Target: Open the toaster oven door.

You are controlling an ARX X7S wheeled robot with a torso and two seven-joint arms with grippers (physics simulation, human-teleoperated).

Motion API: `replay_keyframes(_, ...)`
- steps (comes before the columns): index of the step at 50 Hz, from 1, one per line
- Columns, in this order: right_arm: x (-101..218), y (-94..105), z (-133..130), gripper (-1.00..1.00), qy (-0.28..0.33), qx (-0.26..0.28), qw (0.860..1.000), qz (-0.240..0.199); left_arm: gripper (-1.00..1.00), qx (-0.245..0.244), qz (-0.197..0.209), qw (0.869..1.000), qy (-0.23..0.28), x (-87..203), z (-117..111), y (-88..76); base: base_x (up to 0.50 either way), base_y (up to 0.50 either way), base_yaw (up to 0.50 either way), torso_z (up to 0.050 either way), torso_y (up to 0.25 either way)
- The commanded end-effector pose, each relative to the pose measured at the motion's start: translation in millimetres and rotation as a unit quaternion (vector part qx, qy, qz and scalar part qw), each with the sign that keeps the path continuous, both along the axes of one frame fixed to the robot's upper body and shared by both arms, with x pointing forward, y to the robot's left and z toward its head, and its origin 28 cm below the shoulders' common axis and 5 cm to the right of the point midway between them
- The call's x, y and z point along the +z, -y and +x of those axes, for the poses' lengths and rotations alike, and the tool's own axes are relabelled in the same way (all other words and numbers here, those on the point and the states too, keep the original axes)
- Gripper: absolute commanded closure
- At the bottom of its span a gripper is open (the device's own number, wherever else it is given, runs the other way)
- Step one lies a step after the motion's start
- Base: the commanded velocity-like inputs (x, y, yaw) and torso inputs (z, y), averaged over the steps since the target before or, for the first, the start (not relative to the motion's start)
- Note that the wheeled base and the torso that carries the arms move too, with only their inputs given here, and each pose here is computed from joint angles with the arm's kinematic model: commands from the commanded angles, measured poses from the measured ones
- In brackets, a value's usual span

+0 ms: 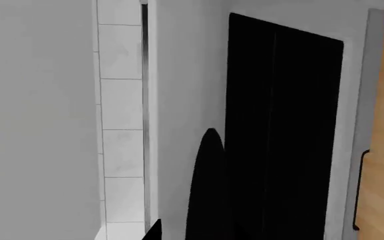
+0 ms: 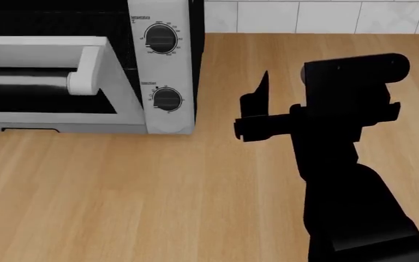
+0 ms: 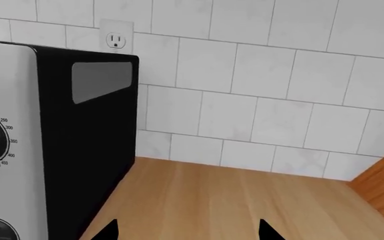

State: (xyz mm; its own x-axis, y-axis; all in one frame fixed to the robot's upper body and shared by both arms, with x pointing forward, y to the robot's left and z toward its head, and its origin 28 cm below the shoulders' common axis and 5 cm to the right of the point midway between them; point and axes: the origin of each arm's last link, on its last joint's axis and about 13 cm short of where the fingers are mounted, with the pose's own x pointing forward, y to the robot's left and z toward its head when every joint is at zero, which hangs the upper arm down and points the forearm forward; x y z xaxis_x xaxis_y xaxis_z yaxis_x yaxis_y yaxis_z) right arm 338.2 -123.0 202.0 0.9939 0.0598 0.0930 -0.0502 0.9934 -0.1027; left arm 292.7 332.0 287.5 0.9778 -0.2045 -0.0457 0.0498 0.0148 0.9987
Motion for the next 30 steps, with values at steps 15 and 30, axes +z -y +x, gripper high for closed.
replay_keyframes(15,-0.9,-2.5,-1.2,-1.0,0.001,0.005,1.0,0.002,1.0,-0.057,-0.036,0.997,-0.032,-32.4,-38.8,7.4,0.0,0.0,0.0,0.001,0.004)
replay_keyframes(30,-1.3,-1.2,-1.8,-1.0,0.002,0.005,1.0,0.003,1.0,-0.07,-0.033,0.996,-0.041,-48.6,-62.5,10.9,0.0,0.0,0.0,0.0,0.004)
